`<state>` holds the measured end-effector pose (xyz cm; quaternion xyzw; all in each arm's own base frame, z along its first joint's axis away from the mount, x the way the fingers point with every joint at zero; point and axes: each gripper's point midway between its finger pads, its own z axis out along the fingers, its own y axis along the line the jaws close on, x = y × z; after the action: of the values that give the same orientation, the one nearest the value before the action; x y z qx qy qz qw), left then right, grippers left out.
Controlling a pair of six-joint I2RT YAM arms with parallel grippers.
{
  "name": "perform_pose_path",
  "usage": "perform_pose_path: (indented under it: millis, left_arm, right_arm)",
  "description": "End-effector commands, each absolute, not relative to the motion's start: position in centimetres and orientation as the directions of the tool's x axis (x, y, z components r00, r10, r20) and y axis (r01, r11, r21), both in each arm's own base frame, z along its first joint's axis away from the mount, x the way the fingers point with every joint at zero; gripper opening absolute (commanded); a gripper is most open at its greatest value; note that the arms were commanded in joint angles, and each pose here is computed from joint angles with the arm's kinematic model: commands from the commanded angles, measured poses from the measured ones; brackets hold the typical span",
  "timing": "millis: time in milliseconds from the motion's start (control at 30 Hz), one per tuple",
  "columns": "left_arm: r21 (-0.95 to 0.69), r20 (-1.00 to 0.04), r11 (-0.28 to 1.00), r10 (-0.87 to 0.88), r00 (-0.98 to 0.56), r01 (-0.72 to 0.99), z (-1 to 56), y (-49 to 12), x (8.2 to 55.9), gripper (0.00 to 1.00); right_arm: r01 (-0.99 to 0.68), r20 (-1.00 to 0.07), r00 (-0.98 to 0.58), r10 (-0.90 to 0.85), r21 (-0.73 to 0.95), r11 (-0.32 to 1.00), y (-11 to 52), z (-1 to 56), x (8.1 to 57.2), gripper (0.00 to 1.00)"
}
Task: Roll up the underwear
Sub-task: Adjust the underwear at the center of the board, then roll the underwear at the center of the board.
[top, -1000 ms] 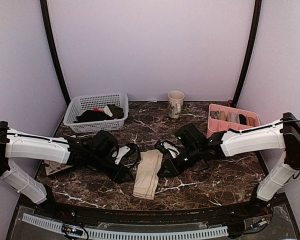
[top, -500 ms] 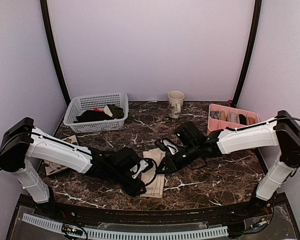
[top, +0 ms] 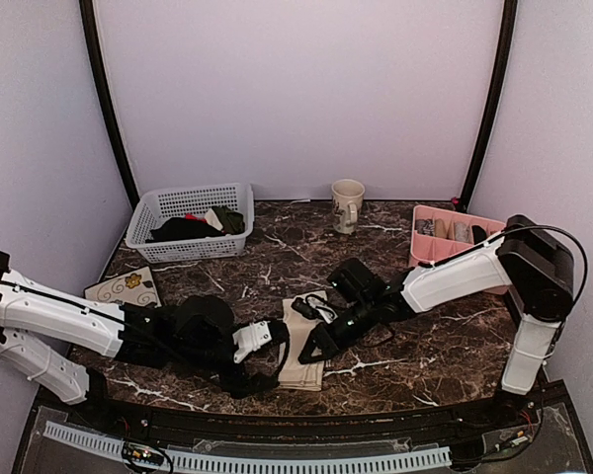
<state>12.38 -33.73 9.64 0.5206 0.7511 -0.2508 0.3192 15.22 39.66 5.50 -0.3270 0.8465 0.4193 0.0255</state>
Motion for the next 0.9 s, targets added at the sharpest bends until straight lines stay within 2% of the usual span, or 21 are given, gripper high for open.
perform_pose_path:
  millis: [0, 233, 500, 667, 800, 867]
  left_arm:
    - [0.147, -0.724, 0.17, 0.69, -0.011, 0.974, 8.9, -34.9, 11.7, 0.79]
    - [0.325, -0.654, 0.035, 0.73, 0.198, 0.945, 6.6, -37.0, 11.5, 0.72]
    - [0.425, -0.562, -0.083, 0.756, 0.335, 0.901, 3.6, -38.1, 11.9, 0.62]
    - [0.494, -0.493, -0.034, 0.812, 0.312, 0.869, 2.2, -37.2, 13.8, 0.42]
    - [0.431, -0.523, -0.059, 0.797, 0.303, 0.9, 2.6, -37.3, 12.5, 0.17]
    - [0.375, -0.543, -0.059, 0.794, 0.272, 0.925, 3.1, -37.5, 11.7, 0.09]
  right_arm:
    - [-0.555, -0.236, -0.784, -0.574, 0.681, 0.478, 37.7, 1.3, 14.5, 0.23]
    - [-0.572, -0.101, -0.741, -0.664, 0.615, 0.543, 34.3, -4.8, 12.6, 0.18]
    - [-0.574, -0.069, -0.733, -0.677, 0.598, 0.56, 33.0, -6.4, 12.0, 0.17]
    - [-0.598, -0.088, -0.715, -0.694, 0.591, 0.541, 33.0, -6.2, 12.1, 0.17]
    - [-0.629, -0.138, -0.701, -0.7, 0.582, 0.515, 33.6, -5.5, 12.8, 0.17]
    - [-0.65, -0.182, -0.69, -0.7, 0.581, 0.489, 34.3, -4.7, 13.3, 0.18]
